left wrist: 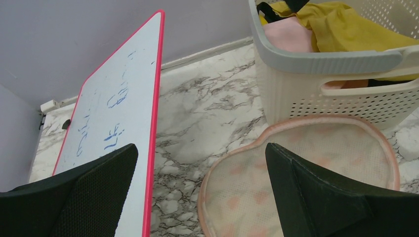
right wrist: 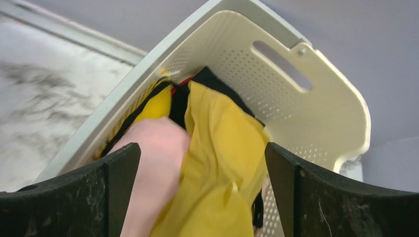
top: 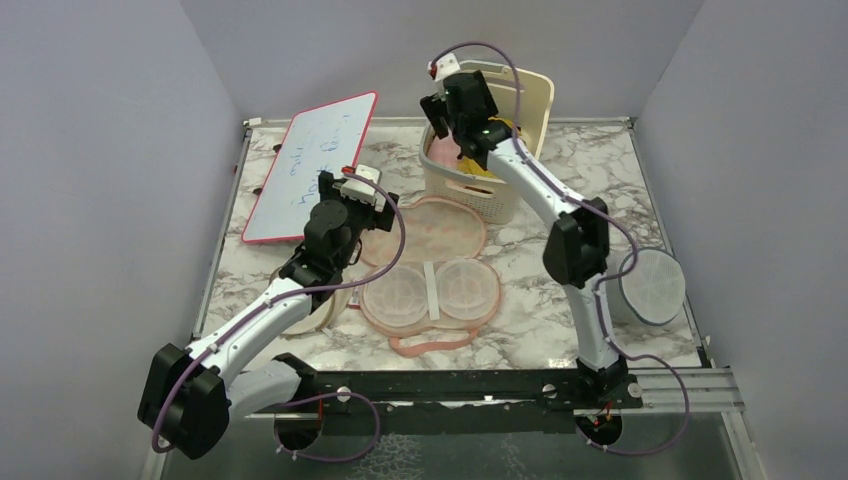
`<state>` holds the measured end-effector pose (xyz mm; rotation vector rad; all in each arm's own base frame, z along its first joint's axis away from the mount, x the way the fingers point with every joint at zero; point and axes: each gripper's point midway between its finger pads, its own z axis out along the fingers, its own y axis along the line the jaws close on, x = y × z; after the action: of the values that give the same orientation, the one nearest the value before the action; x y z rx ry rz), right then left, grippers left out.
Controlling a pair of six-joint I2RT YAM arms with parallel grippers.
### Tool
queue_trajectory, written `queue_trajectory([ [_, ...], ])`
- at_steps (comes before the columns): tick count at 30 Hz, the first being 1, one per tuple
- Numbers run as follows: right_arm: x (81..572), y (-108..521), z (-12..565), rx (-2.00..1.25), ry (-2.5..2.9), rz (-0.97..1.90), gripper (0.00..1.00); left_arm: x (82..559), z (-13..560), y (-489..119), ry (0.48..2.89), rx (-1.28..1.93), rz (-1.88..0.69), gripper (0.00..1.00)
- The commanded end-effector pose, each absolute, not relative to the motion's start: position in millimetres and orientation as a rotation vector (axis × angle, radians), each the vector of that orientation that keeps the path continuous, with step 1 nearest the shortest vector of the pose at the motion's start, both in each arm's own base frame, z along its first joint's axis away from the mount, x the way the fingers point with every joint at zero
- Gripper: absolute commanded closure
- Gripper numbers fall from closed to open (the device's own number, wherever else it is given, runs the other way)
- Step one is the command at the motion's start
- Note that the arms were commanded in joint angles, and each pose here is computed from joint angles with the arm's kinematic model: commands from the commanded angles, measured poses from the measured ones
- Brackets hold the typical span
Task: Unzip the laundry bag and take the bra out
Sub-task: Place the bra in the bin, then close the laundry bag at the center of the board.
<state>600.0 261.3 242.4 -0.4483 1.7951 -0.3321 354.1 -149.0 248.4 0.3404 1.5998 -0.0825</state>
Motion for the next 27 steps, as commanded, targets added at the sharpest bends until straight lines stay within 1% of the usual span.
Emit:
queue_trajectory([
  [1,521,274,313,-0.444,1.83,0.06,0.05,356,256,-153,1.588,0.352,-0.098,0.01],
  [5,440,287,314,-0.496,1.833,0.41,0.05,356,256,-154,1.592,0.353,-0.106,0.01],
  [6,418,286,294,-0.517,1.865,0.47,0.05,356,257,-154,1.591,0.353,-0.111,0.01],
  [7,399,285,294,-0.522,1.857,0.536,0.05,356,258,-156,1.589,0.356,-0.118,0.01],
  [11,339,269,254,-0.519,1.898,0.678,0.05,354,261,-160,1.583,0.368,-0.149,0.01],
  [14,310,256,215,-0.47,1.953,0.724,0.05,353,260,-164,1.59,0.382,-0.161,0.01],
  [17,296,244,177,-0.385,2.005,0.737,0.05,353,257,-168,1.6,0.401,-0.181,0.01],
  [20,291,242,154,-0.343,2.028,0.756,0.06,354,247,-180,1.623,0.456,-0.219,0.01],
  [27,326,221,123,-0.164,2.014,0.574,0.07,358,233,-197,1.681,0.527,-0.27,0.01],
])
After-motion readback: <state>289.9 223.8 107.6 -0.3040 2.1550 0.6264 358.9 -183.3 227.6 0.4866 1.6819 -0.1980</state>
